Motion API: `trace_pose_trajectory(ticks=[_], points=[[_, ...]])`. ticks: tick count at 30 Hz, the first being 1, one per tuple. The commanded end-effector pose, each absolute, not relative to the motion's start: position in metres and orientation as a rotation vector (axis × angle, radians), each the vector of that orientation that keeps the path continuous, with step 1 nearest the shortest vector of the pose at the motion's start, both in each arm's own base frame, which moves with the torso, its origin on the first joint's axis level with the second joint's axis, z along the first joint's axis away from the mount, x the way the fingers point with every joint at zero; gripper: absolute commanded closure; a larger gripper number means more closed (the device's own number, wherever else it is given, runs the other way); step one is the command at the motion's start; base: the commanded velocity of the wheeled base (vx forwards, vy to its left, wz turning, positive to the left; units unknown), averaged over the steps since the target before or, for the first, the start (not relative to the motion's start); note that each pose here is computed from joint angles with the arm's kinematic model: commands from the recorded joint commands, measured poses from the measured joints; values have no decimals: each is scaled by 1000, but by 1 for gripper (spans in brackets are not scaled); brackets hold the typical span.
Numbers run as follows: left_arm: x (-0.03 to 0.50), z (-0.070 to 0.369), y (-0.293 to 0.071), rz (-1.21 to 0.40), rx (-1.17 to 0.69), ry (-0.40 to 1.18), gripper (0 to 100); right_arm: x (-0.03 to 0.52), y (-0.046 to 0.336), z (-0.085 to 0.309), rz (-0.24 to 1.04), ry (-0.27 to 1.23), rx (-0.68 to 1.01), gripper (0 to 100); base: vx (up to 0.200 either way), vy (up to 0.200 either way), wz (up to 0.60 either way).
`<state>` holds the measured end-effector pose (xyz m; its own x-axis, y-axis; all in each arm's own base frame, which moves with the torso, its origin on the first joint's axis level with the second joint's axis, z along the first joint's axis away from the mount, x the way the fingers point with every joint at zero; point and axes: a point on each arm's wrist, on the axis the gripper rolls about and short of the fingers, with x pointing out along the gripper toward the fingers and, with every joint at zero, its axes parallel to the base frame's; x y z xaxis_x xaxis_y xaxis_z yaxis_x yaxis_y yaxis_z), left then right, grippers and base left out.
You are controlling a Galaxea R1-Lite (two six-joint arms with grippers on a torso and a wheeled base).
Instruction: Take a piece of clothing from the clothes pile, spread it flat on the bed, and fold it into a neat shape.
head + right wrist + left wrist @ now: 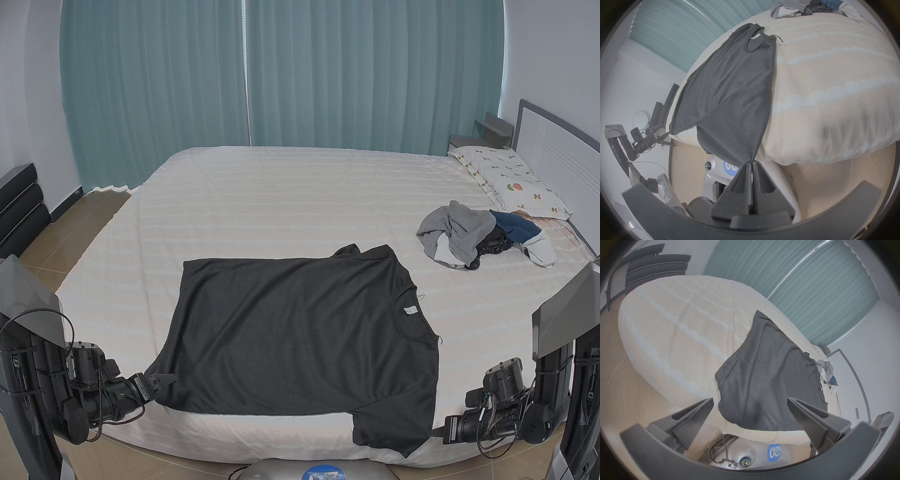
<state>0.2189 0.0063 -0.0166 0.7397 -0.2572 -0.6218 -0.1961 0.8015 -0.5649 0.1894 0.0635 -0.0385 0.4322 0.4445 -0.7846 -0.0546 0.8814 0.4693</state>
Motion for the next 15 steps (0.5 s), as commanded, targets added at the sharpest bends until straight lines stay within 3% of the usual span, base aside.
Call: trace_pose_trajectory(ticks=[1,15], points=[[216,-16,6,-37,-652,759,0,185,63,-37,320,1098,399,100,0,0,0],[216,-12,6,-37,-630,737,0,178,61,-36,324,1148,353,100,0,0,0]])
